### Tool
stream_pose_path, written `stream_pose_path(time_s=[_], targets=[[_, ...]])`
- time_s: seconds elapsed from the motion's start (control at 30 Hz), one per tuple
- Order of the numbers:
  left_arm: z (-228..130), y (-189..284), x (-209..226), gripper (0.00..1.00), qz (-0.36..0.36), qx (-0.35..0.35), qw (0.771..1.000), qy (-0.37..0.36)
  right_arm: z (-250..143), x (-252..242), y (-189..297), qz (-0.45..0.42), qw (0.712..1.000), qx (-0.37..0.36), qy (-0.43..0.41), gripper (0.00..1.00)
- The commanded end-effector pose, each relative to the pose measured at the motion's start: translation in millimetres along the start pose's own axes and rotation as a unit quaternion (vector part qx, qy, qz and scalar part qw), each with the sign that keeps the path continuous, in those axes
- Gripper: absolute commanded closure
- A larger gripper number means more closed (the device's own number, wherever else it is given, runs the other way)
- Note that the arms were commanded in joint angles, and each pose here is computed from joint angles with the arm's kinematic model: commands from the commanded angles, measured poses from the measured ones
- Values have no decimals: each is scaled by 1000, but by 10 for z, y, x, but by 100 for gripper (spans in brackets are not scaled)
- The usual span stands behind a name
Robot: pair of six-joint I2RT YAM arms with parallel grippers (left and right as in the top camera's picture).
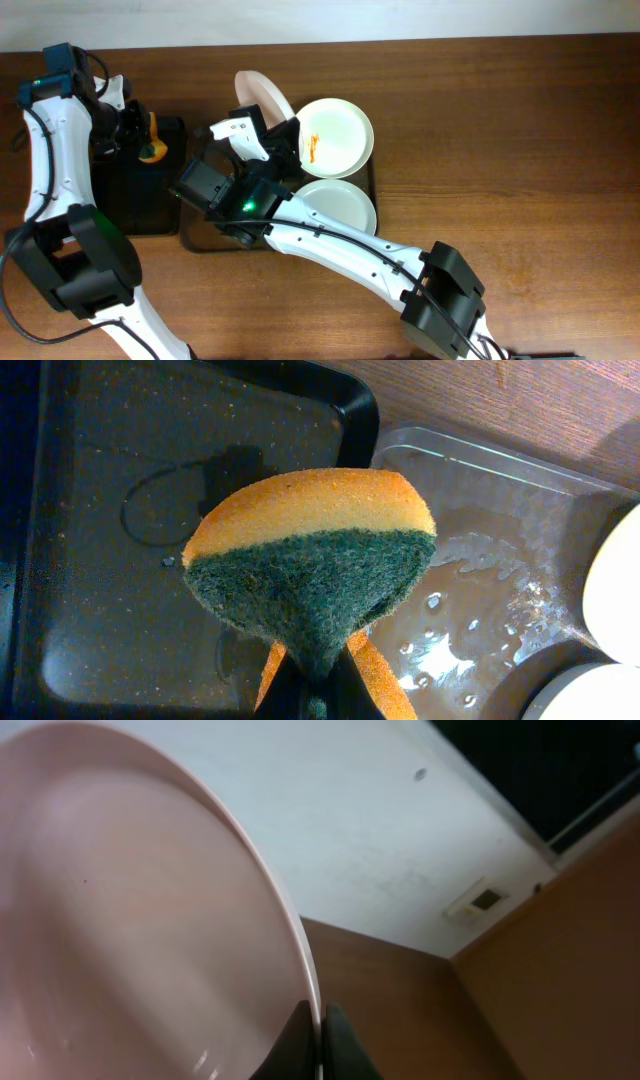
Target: Clean dirty plates on tray and stack at the side
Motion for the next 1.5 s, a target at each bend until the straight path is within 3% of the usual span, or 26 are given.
stream_pose_path(time_s=[0.0,0.07,0.13,0.23,0.37,0.47,0.67,0.83,1.03,1.1,1.13,1.17,1.23,1.37,1.47], targets=[[30,22,-15,99,-2,-7,1000,-4,149,-214,67,-31,999,-17,-33,96],[30,22,-15,99,-2,-7,1000,-4,126,-144,43,19,999,0,-31,96],[28,20,-14,99,-2,-6,1000,-4,67,-9,-57,134,990,45,-17,96],[-18,-29,-1,99,-1,7,1000,16,-13,-40,-341,313,937,145,-47,96],[-76,-111,25,99,0,23,1000,20,-81,-637,-996,412,868,244,-133,96],[-121,-177,44,99,1,34,999,25,-576,-1371,-1871,409,804,365,-229,96],[-83,-179,40,99,0,21,1000,21,-1693,-2240,-2615,288,768,495,-287,96],[-78,-179,39,99,0,19,1000,21,-2420,-2200,-2715,251,736,549,-307,96],[-79,-182,37,99,0,20,1000,21,-2865,-1962,-2601,232,725,582,-286,96],[-79,-180,36,99,0,19,1000,20,-2873,-1964,-2587,231,723,586,-284,60],[-80,-180,36,99,0,20,1000,21,-2853,-1978,-2588,231,723,586,-284,52],[-79,-182,37,99,0,20,1000,21,-2763,-2028,-2598,233,724,584,-282,47],[-78,-180,36,99,0,19,1000,20,-2520,-2127,-2609,246,734,571,-273,46],[-79,-180,38,99,0,19,1000,20,-1616,-2184,-2493,330,782,477,-228,43],[-78,-180,38,99,0,19,1000,20,-978,-1785,-2219,406,804,386,-199,24]])
Point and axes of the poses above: each gripper's point midway between its finger pads, its own y axis back along the fingers, its own x axis along the line the jaws close on, z = x × y, the point moved 10 cm from there along y, back along the fingers, and after that the axes turned 4 degrees about y, right-handed, at the moved point
